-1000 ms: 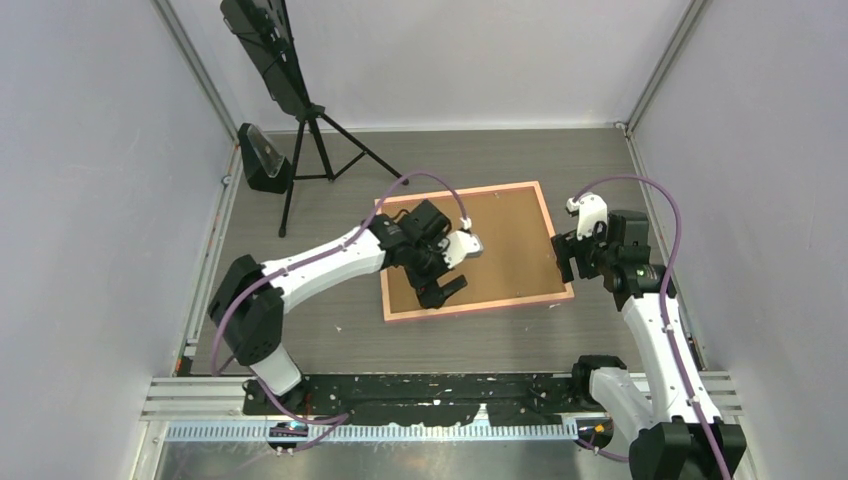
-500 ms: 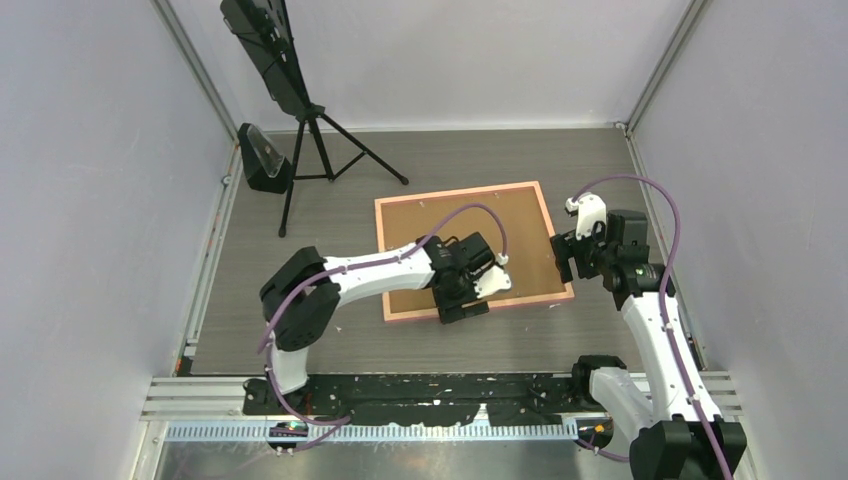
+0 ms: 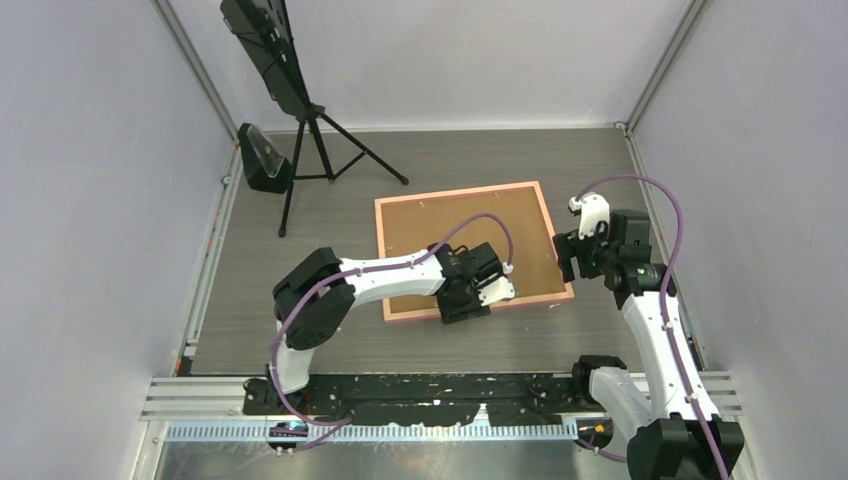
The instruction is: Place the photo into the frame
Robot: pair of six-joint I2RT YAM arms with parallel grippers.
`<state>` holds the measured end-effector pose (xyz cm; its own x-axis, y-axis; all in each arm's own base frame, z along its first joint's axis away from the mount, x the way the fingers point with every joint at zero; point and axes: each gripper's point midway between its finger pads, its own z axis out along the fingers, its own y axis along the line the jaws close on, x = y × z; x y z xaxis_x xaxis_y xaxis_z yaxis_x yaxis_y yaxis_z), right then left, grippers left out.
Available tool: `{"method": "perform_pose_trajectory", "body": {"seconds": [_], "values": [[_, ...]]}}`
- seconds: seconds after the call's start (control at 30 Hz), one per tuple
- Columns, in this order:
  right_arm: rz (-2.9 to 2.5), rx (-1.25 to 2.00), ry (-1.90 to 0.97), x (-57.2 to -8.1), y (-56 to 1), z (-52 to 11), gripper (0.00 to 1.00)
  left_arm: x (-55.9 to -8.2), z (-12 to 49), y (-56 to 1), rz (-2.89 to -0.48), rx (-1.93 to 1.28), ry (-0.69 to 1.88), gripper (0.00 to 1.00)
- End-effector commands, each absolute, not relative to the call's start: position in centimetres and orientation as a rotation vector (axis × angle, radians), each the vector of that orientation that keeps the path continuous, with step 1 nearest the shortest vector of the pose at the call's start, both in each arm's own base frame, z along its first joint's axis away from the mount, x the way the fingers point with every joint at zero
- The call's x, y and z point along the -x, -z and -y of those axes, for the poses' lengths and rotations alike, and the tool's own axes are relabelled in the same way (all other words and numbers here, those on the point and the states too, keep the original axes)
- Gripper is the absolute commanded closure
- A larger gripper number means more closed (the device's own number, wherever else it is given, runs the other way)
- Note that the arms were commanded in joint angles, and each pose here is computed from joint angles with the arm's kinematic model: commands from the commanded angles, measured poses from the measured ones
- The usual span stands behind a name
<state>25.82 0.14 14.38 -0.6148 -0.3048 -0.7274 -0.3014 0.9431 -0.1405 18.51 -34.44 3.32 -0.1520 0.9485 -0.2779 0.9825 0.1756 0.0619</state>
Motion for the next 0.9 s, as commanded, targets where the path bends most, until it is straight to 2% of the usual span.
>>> {"method": "perform_pose_trajectory", "body": {"seconds": [0.0, 0.3, 0.53, 0.87], "values": [[-2.206, 0.397, 0.008, -26.5, -16.1, 0.0, 0.14, -18.6, 35.1, -3.4, -2.204, -1.832, 0.188, 0.52], [-2.200, 0.388, 0.003, -26.4, -16.3, 0.2, 0.14, -18.3, 34.7, -2.4, -2.239, -1.817, 0.181, 0.56], [-2.201, 0.383, 0.001, -26.4, -16.3, 0.3, 0.14, -17.7, 34.2, -1.9, -2.279, -1.797, 0.177, 0.65], [-2.201, 0.385, 0.000, -26.3, -16.3, 0.4, 0.14, -17.4, 33.9, -1.9, -2.265, -1.795, 0.122, 0.69]]}}
